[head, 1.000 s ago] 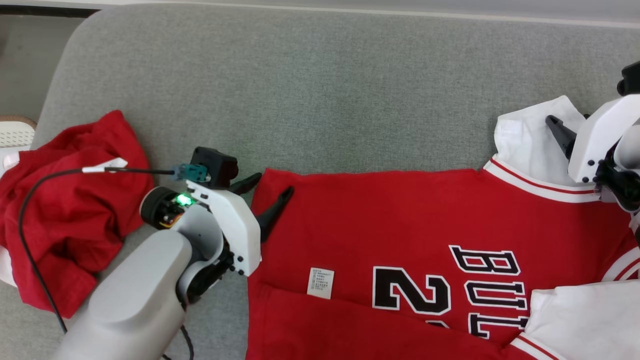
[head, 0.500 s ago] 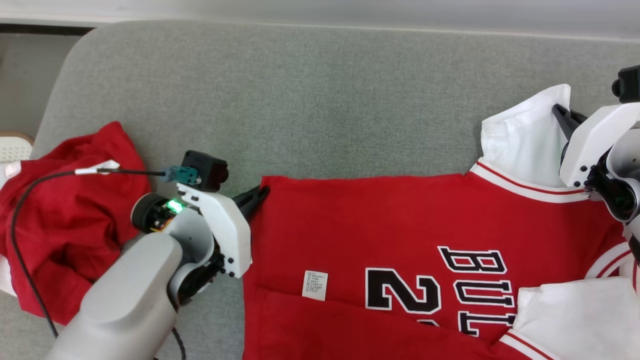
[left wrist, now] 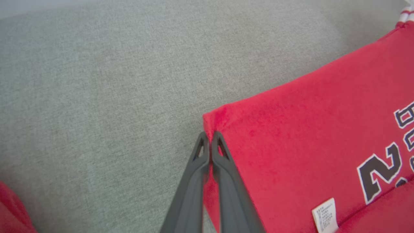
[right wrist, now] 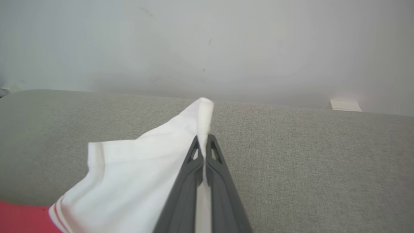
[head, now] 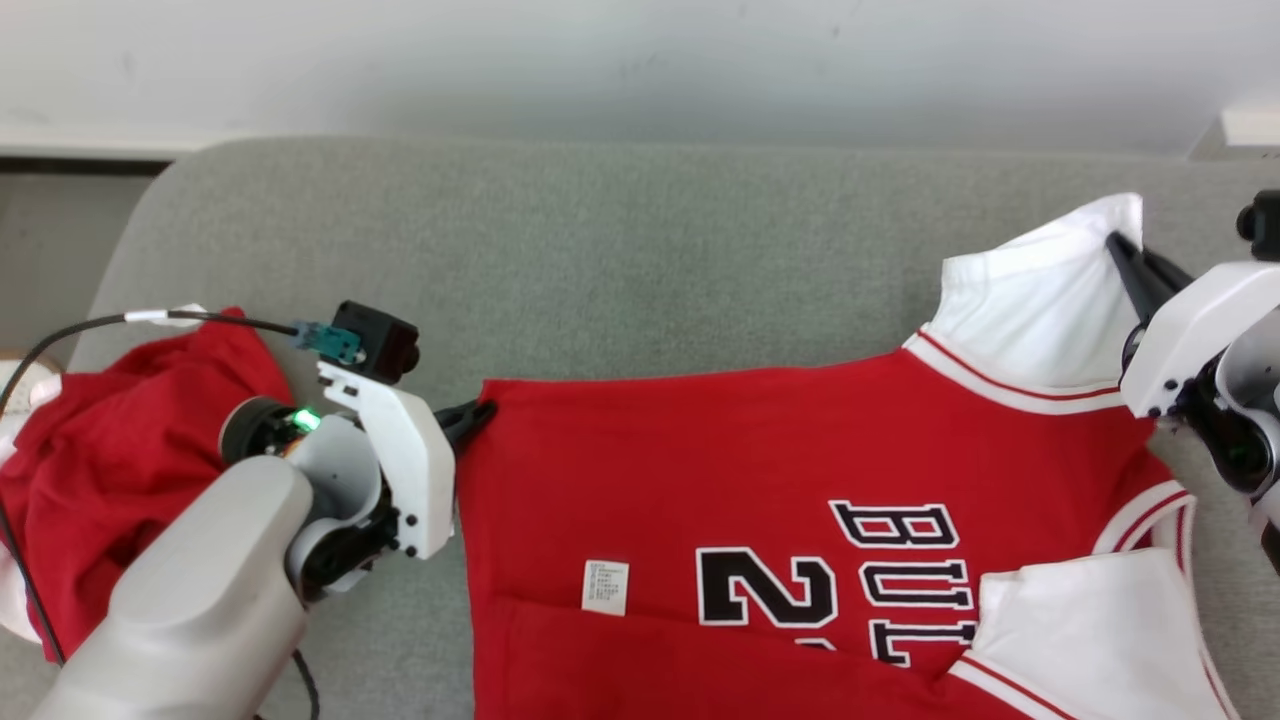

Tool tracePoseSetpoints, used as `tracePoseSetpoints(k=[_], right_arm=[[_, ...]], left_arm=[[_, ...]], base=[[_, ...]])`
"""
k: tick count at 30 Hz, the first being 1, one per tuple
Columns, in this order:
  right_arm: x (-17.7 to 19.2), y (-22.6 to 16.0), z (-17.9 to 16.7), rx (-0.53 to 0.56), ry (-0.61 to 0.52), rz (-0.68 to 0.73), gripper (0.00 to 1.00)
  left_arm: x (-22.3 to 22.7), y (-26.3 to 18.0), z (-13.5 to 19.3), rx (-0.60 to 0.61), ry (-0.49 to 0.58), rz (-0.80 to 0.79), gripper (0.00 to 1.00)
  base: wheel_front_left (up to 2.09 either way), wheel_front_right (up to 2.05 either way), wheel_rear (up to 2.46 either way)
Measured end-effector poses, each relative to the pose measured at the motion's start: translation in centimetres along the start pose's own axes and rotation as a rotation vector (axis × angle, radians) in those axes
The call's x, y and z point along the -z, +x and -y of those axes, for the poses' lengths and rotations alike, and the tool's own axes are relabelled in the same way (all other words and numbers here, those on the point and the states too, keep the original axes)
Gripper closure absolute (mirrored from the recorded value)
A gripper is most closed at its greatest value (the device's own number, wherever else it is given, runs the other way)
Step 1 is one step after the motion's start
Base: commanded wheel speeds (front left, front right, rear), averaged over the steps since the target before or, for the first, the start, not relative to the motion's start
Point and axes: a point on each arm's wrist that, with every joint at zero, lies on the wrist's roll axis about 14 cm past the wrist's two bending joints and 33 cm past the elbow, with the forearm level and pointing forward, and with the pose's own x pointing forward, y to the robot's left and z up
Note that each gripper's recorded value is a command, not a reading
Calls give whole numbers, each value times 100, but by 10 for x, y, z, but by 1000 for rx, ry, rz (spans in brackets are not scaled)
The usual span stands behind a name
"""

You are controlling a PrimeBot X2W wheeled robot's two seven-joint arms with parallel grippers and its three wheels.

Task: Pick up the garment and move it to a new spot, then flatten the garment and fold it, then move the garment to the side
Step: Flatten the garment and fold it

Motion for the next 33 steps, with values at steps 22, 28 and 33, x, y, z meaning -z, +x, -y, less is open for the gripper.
tracePoseSetpoints(k=[22, 28, 33], right_arm=[[46, -135, -8, -47, 32, -176, 100], [72, -147, -3, -44, 66, -250, 100], [101, -154, -6, -51, 105, -340, 100]], left_arm=[[12, -60, 62, 186, -82, -240, 100], [31, -70, 68, 220, -100, -328, 100], [41, -76, 70, 240, -126, -370, 100]], base=[[0, 0, 0], [0, 0, 0], [0, 0, 0]])
